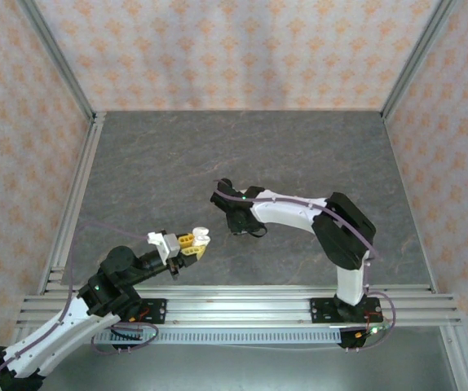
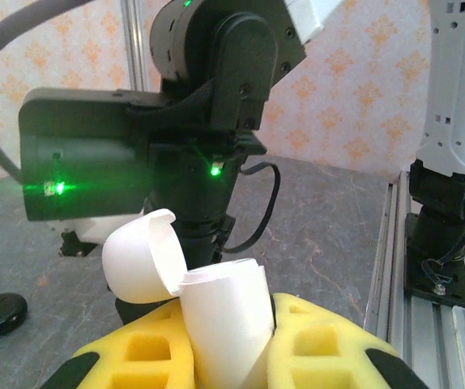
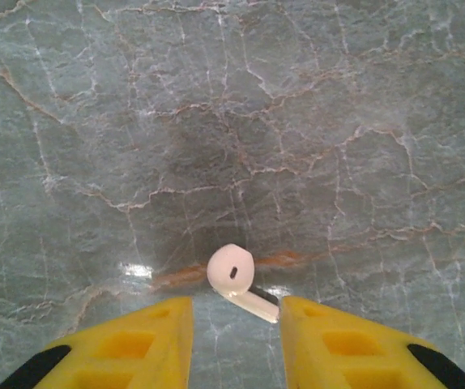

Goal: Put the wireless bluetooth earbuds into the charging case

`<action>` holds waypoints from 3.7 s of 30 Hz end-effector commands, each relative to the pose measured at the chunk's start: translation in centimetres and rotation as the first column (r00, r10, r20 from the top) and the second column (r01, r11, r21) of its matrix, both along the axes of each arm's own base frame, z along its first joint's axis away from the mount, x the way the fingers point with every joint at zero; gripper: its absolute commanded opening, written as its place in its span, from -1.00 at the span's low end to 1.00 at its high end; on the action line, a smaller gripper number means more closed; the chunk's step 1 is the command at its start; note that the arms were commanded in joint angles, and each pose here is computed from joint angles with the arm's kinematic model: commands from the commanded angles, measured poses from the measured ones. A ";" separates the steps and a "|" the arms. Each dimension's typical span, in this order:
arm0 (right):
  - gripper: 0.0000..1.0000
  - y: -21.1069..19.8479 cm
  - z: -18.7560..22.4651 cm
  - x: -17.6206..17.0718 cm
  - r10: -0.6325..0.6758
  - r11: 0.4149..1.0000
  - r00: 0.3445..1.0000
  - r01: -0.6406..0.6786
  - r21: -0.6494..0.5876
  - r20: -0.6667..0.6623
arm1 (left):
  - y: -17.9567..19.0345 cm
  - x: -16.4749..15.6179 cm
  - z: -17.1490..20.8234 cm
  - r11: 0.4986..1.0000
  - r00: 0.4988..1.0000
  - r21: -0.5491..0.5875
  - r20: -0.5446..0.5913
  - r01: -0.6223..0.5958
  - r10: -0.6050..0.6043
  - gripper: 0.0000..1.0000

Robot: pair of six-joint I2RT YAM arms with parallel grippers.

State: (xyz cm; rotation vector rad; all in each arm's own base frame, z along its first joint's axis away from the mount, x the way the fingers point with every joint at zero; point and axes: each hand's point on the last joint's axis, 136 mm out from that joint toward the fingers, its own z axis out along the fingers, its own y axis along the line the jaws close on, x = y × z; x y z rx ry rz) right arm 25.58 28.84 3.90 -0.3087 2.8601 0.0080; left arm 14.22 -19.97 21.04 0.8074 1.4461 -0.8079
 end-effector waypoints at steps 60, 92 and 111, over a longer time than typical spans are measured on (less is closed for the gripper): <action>-0.73 -0.4 28.9 -5.2 -0.200 0.354 0.980 0.090 0.931 -0.019 | -5.5 3.4 8.8 0.992 0.943 -0.108 0.331 0.062 -0.023 -1.00; -0.77 4.4 33.0 -8.2 -0.172 0.083 0.985 0.034 0.996 -0.019 | -3.4 4.0 12.2 0.974 0.930 -0.225 0.350 -0.030 0.110 -1.00; -0.77 5.1 31.5 -7.7 -0.203 0.079 0.979 0.047 0.996 -0.031 | -3.1 3.9 12.7 0.970 0.929 -0.240 0.350 -0.033 0.118 -1.00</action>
